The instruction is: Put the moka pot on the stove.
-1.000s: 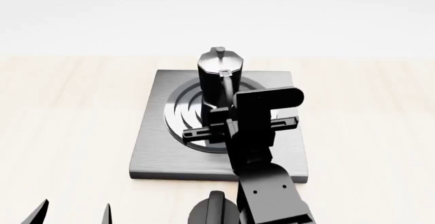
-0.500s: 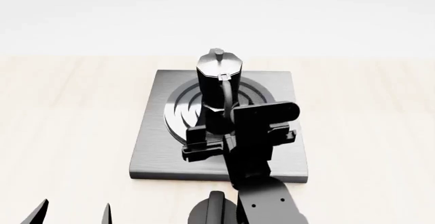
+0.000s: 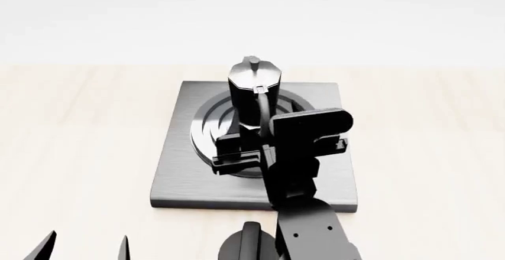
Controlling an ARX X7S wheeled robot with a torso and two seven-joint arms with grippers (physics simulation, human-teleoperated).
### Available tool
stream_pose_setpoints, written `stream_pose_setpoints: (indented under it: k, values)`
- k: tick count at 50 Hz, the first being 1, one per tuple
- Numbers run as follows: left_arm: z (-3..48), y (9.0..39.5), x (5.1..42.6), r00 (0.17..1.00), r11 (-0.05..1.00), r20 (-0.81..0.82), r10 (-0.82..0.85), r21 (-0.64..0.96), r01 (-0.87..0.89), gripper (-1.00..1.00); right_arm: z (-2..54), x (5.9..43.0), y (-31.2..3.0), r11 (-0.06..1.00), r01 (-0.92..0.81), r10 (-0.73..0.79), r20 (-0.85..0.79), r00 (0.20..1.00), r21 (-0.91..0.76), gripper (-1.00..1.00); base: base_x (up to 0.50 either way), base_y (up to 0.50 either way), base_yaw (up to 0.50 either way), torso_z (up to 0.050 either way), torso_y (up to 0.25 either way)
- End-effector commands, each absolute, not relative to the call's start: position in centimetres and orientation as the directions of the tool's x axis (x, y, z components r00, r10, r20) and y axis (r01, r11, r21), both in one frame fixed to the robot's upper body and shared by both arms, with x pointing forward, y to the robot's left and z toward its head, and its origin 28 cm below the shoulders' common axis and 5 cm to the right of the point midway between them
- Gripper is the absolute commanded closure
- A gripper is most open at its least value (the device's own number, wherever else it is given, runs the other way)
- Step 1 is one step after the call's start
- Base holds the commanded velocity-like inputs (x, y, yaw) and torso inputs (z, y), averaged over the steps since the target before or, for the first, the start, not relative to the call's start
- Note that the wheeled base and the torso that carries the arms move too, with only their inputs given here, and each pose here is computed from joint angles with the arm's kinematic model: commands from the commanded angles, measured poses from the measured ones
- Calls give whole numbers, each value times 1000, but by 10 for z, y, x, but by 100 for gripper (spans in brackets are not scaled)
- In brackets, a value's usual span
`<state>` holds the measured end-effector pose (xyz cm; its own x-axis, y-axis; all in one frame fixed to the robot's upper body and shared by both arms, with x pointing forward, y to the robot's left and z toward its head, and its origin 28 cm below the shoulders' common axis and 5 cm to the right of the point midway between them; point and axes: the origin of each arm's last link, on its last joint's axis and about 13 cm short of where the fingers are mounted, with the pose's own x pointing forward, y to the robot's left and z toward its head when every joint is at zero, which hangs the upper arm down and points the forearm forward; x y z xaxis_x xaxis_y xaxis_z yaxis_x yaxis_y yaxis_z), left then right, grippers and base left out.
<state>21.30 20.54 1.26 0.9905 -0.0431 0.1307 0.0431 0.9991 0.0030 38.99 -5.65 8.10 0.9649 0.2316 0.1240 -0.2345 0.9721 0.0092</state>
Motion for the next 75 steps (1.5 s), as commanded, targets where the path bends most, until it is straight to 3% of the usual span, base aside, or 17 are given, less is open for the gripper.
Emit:
stream_pose_setpoints:
  k: [1, 19, 75]
  values:
    - [13, 205, 213, 989, 998, 141, -52, -16, 55, -100, 77, 386, -58, 972, -233, 230, 163, 960, 1, -100, 0, 0, 0, 0, 0]
    - [13, 205, 213, 988, 998, 145, -54, -14, 57, -100, 103, 344, -64, 973, -227, 226, 311, 923, -35, -100, 0, 0, 0, 0, 0]
    - [13, 205, 214, 986, 999, 161, -35, -14, 38, -100, 117, 239, -83, 967, -251, 244, 477, 845, -49, -100, 0, 0, 0, 0, 0]
